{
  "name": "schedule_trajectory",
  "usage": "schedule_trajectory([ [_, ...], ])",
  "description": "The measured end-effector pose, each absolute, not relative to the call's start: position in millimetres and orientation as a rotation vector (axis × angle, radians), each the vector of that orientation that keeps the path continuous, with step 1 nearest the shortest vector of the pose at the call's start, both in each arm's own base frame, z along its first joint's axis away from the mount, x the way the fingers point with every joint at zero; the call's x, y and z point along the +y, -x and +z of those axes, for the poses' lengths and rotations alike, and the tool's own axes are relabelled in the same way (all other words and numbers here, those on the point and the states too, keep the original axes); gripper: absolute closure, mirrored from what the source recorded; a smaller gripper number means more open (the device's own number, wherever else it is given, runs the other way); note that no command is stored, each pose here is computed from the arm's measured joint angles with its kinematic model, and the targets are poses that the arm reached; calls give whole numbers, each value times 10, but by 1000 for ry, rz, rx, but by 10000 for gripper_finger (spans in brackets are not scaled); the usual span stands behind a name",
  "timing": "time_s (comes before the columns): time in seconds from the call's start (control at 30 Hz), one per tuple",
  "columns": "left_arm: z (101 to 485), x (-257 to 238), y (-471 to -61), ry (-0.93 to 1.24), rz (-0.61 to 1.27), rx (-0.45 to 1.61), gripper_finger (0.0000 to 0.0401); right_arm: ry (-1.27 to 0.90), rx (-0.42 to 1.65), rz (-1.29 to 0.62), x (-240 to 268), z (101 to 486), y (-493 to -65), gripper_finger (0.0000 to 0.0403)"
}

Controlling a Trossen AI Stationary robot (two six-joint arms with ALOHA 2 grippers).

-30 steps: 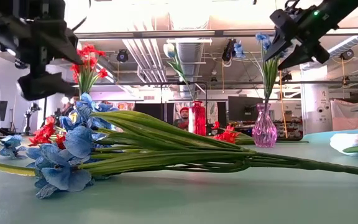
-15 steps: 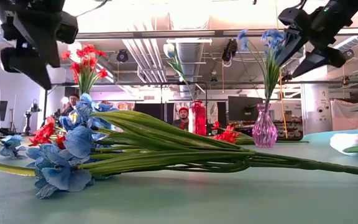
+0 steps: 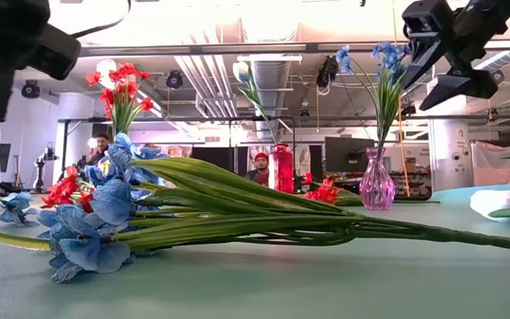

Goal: Sort flowers into vase by color
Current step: Put the right blue flower into the violet vase, then put the left red flower into the yellow vase

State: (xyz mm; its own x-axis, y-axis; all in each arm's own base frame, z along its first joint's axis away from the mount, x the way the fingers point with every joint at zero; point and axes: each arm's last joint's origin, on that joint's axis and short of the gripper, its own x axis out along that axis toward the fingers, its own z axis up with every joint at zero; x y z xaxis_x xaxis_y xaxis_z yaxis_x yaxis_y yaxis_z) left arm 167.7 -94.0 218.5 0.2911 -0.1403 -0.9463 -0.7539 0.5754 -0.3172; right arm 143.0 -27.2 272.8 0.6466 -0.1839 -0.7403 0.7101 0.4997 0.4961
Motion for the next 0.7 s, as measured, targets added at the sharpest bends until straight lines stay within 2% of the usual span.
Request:
schedule_trajectory([
  [0.4, 2122, -1045, -1591, 893, 542, 1324, 127, -928, 753, -458, -104, 2708, -1493, 154],
  [0.7, 2120, -1046, -1593, 862, 521, 1326, 127, -878, 846, -320, 124, 2566, -1838, 154],
])
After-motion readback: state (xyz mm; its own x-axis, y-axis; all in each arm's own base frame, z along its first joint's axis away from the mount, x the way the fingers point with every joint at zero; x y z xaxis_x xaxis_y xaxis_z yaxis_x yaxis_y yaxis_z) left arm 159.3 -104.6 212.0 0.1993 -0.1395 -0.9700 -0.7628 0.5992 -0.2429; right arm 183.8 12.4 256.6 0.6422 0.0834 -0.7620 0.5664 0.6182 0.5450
